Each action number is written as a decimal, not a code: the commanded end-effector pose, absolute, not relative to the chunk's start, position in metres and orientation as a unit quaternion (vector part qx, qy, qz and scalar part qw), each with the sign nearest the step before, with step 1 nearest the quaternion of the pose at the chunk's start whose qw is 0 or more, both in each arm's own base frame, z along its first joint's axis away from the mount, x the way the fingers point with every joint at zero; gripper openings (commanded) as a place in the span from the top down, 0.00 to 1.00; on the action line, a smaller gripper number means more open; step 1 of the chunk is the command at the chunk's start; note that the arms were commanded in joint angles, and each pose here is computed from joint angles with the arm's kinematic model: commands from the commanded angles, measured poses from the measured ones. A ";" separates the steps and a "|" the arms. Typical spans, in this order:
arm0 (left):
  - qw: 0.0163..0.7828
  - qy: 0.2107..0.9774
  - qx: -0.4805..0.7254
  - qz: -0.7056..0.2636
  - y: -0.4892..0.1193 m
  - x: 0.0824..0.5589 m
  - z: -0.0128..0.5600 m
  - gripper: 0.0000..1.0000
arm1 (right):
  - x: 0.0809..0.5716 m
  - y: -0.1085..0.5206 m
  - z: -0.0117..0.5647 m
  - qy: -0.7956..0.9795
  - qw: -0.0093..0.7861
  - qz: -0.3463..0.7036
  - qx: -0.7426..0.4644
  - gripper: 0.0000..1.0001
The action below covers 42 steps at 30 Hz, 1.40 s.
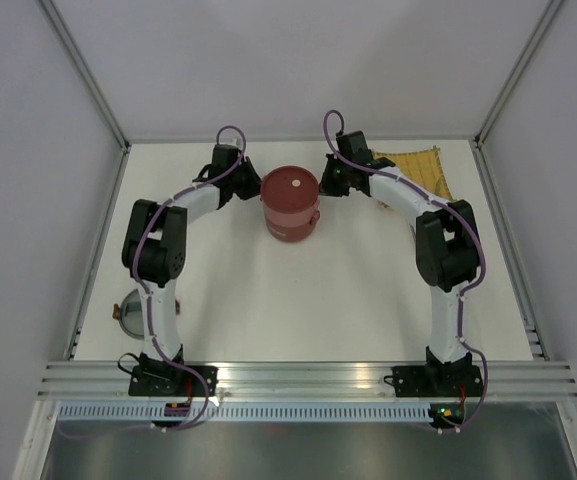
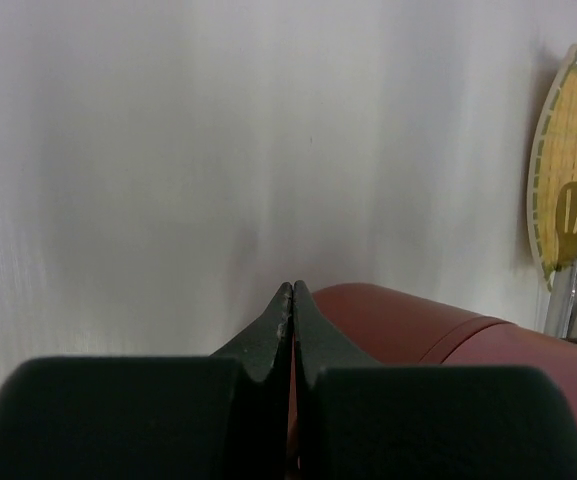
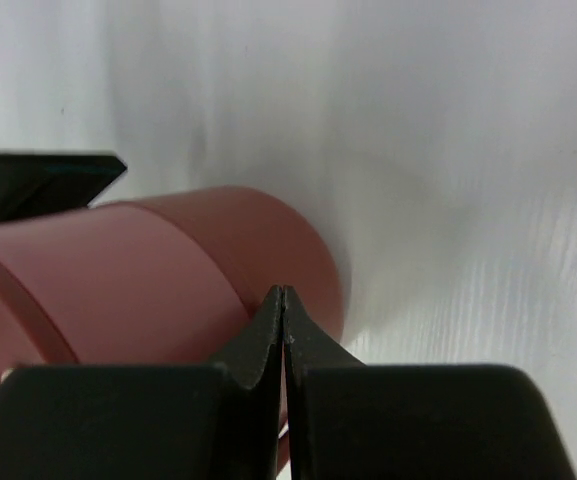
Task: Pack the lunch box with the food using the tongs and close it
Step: Adjust the packing box at the center of the board.
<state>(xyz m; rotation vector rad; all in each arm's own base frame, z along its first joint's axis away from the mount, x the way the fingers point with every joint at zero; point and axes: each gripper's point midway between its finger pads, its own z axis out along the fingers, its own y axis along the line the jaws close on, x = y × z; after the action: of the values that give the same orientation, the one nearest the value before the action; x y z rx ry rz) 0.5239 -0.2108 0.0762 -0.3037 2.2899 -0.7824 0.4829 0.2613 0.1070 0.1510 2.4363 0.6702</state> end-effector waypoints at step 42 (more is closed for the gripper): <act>0.341 0.936 -0.085 -0.015 -0.185 0.380 0.029 0.98 | 0.442 0.183 0.067 0.938 0.284 0.198 0.033 0.99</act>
<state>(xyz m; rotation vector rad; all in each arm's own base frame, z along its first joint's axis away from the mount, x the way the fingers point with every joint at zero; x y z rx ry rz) 0.3660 -0.2006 0.0359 -0.2256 2.5065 -0.1473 0.4282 0.1726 0.0438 0.1146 2.6111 0.4507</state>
